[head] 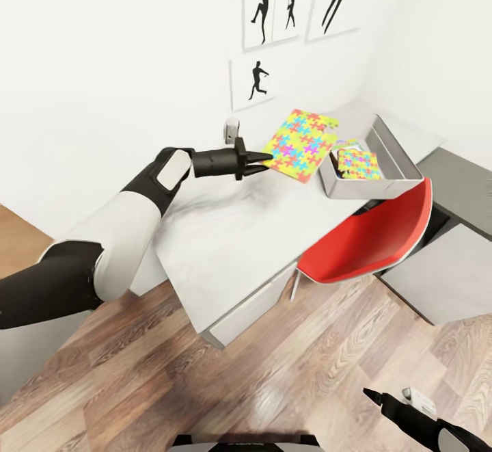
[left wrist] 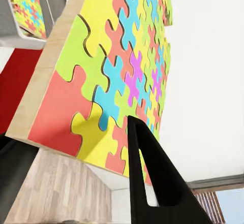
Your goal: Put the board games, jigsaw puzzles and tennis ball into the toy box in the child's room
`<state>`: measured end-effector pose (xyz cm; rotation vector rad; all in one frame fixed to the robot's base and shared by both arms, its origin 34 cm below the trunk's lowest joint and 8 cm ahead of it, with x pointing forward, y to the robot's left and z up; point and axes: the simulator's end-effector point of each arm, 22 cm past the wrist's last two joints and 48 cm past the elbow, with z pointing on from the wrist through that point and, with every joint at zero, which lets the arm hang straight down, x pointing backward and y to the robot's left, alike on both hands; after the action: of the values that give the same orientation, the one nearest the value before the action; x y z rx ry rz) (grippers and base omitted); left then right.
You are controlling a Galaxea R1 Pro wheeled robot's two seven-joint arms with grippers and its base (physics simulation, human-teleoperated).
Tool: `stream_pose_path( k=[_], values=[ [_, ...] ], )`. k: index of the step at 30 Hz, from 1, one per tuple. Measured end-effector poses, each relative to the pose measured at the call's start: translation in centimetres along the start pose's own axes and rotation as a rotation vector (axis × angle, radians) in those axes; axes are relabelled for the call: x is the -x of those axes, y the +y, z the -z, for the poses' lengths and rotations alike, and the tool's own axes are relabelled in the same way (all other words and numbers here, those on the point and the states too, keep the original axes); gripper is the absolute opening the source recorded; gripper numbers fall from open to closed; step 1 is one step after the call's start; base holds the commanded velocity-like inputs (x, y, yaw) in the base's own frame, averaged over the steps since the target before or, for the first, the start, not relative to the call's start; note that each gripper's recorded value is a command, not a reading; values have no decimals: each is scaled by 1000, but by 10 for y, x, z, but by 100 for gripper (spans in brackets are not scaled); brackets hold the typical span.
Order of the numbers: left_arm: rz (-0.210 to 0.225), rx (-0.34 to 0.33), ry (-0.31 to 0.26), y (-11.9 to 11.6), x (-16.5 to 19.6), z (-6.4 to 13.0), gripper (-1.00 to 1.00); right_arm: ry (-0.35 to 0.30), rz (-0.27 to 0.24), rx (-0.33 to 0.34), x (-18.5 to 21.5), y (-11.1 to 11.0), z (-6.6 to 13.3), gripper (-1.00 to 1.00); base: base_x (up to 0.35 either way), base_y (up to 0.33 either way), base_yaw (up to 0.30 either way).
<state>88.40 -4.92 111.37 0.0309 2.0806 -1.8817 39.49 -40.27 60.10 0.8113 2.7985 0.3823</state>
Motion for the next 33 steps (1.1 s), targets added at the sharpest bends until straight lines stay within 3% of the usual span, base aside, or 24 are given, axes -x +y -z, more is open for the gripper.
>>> stream_pose_path(
  k=[4, 8, 11, 20, 27, 33],
  values=[
    [-49, 42, -79, 7, 15, -4, -100, -5, 2, -1, 3, -1, 2, 100, 0, 0, -130],
    [-16, 18, -155, 7, 29, 0, -100, -6, 3, -2, 4, -1, 2, 100, 0, 0, -25],
    [-9, 33, -180, 11, 34, 2, -100, -7, 3, -2, 4, -1, 2, 100, 0, 0, -6],
    [-41, 99, -298, 22, 59, 10, -100, -10, 3, 1, 6, 0, 3, 100, 0, 0, -72],
    [51, 110, -413, 22, 82, 19, -100, -17, 5, 5, 9, 2, 5, 100, 0, 0, -137],
    [82, 141, -422, 31, 81, 21, -100, -19, 6, 5, 10, 2, 5, 100, 0, 0, -21]
  ],
)
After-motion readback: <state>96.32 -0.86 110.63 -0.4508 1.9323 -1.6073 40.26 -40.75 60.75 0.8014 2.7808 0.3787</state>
